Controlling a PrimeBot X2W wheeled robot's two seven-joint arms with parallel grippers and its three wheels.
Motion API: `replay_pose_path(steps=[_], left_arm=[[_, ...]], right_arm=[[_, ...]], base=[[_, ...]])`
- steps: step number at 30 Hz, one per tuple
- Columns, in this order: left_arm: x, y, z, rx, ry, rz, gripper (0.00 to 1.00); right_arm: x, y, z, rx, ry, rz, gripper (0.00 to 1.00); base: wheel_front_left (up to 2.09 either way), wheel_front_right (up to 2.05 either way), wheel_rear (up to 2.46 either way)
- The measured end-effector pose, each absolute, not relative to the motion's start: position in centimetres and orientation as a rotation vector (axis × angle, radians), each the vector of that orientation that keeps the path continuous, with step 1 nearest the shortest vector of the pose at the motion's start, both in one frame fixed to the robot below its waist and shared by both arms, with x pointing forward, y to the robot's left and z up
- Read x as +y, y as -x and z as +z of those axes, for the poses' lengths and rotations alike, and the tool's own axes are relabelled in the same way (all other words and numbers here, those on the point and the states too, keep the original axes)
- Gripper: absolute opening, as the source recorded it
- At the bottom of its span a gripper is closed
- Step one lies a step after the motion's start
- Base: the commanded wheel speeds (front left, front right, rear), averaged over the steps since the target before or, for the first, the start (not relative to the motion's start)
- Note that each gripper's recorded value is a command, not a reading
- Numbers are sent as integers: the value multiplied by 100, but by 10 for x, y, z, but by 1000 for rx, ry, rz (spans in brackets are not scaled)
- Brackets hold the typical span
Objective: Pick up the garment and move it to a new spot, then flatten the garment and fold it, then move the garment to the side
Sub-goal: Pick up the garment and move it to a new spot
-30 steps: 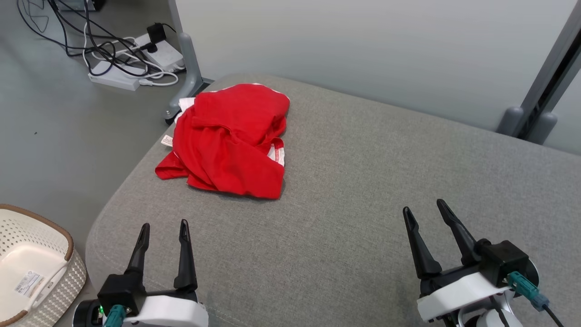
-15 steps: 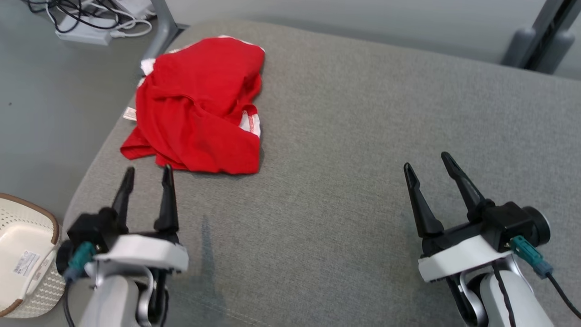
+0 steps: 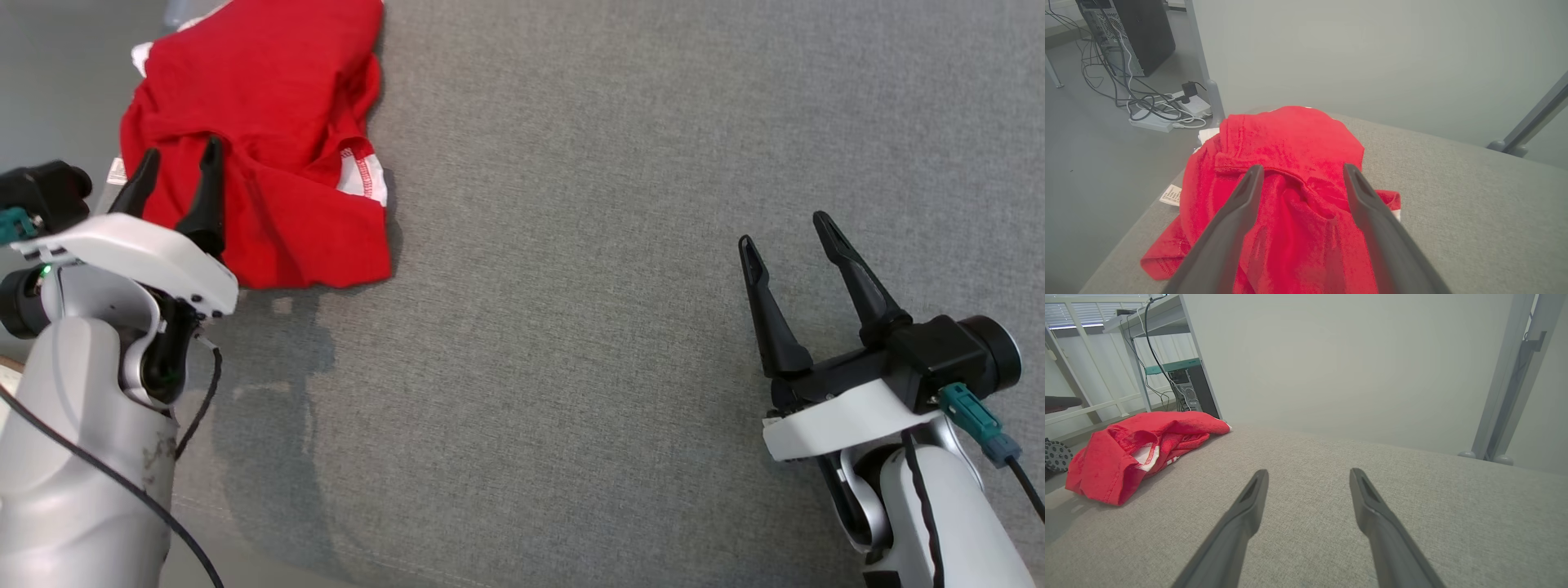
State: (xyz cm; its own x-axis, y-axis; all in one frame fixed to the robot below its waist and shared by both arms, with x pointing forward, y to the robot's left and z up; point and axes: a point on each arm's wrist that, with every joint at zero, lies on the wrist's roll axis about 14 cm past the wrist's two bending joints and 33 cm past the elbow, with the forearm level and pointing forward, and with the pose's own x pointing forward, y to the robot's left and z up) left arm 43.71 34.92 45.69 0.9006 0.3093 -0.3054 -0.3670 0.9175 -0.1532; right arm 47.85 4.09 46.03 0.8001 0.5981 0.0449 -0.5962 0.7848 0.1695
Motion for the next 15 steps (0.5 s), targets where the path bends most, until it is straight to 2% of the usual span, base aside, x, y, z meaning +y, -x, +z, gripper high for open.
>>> replay_pose_path(steps=[6,15], left_arm=[[349,-450,423,454,234,334,100],[356,-467,404,517,233,350,100]], right_arm=[[33,-485,450,25,-171,624,100],[25,-490,438,46,-165,604,100]], base=[[0,0,0],[0,0,0]])
